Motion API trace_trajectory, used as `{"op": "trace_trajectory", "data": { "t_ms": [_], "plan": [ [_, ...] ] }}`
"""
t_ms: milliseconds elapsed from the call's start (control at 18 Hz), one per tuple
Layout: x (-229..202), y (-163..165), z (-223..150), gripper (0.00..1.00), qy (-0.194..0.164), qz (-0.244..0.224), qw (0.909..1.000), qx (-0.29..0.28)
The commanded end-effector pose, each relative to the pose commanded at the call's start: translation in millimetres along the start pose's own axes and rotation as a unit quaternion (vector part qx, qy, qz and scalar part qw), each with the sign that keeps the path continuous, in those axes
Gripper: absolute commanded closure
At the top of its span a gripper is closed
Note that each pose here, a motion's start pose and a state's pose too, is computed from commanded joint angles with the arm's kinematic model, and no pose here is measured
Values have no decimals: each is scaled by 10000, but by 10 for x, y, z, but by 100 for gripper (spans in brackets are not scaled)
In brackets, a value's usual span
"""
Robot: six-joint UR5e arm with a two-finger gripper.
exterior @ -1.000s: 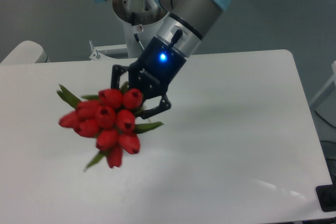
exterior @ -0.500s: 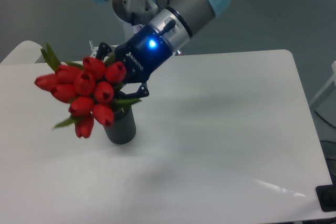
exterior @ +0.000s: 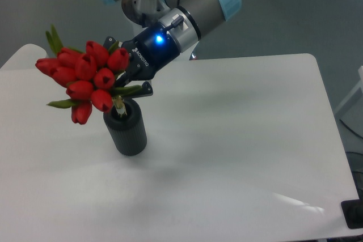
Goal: Insert the flowers into the vase
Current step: 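Lower the tulip stems into the black vase opening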
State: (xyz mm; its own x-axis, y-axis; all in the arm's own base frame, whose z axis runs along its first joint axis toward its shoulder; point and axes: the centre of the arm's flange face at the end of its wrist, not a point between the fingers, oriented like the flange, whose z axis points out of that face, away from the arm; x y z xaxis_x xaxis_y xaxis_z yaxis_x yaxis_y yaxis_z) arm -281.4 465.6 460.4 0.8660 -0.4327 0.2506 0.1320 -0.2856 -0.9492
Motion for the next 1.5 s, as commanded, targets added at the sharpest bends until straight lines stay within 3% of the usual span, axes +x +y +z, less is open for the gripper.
{"op": "trace_trajectory", "data": {
  "t_ms": [556, 1500],
  "plan": [
    [115, 364, 68, 77, 68, -65, 9999, -66],
    [35, 1099, 155, 77, 162, 412, 9989, -169]
  ]
}}
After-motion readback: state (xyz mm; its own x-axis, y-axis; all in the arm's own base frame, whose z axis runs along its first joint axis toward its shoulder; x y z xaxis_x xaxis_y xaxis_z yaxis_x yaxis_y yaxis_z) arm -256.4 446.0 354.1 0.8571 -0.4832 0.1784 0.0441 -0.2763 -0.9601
